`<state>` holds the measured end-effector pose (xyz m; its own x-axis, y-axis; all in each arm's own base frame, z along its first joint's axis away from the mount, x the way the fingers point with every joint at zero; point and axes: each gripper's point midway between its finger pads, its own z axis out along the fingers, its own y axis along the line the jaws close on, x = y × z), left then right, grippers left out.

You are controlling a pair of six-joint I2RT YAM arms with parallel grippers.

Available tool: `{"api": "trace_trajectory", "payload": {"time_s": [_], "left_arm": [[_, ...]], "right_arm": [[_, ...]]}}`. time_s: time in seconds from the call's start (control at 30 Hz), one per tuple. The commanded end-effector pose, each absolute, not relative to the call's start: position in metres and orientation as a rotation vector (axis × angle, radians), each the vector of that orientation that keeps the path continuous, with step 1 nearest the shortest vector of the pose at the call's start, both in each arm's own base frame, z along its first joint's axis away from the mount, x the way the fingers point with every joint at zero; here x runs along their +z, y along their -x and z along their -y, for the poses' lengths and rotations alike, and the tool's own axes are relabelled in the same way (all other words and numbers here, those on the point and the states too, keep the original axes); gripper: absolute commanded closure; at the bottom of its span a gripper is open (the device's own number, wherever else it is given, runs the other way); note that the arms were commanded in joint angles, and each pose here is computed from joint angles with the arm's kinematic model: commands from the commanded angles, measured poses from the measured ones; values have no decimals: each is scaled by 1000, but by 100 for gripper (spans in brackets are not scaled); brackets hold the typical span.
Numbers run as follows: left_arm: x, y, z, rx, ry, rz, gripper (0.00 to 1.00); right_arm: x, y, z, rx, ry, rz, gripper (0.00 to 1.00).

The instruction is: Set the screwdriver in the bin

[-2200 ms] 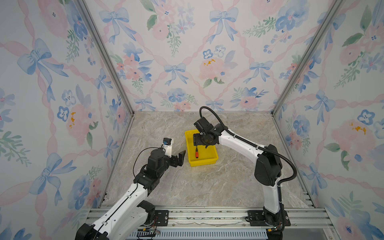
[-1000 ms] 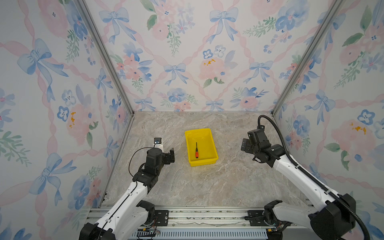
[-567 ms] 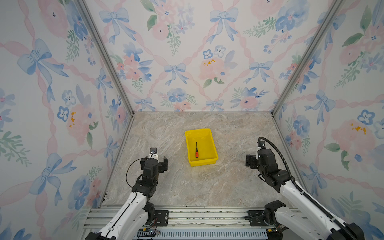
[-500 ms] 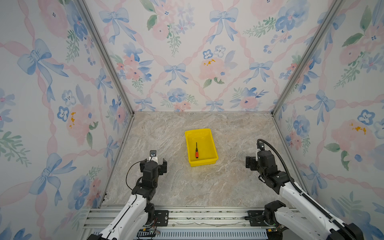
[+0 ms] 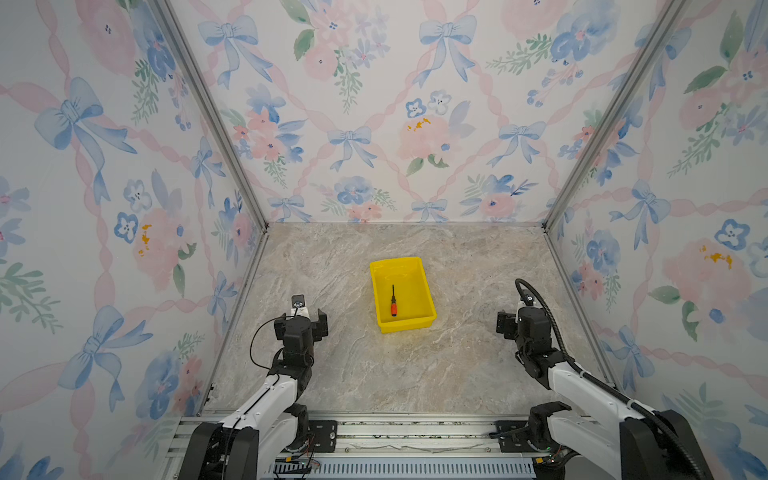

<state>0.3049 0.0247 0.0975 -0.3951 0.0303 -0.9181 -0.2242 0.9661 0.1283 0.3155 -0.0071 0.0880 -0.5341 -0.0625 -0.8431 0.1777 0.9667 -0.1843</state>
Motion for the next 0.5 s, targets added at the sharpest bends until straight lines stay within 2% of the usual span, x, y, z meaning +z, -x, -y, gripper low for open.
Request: {"api": "trace_trajectory", "payload": {"time_s": [0.0, 0.27, 0.47], "left_arm": [[116, -321, -22, 221, 152, -1870, 3], [120, -356, -24, 110, 126, -1836, 3], [119, -382, -3, 27, -18, -1832, 3]], "right_arm": [[115, -353, -8, -239, -30, -2002, 3], [114, -397, -8, -231, -35, -2001, 3], [110, -403, -1, -218, -39, -1955, 3]]}}
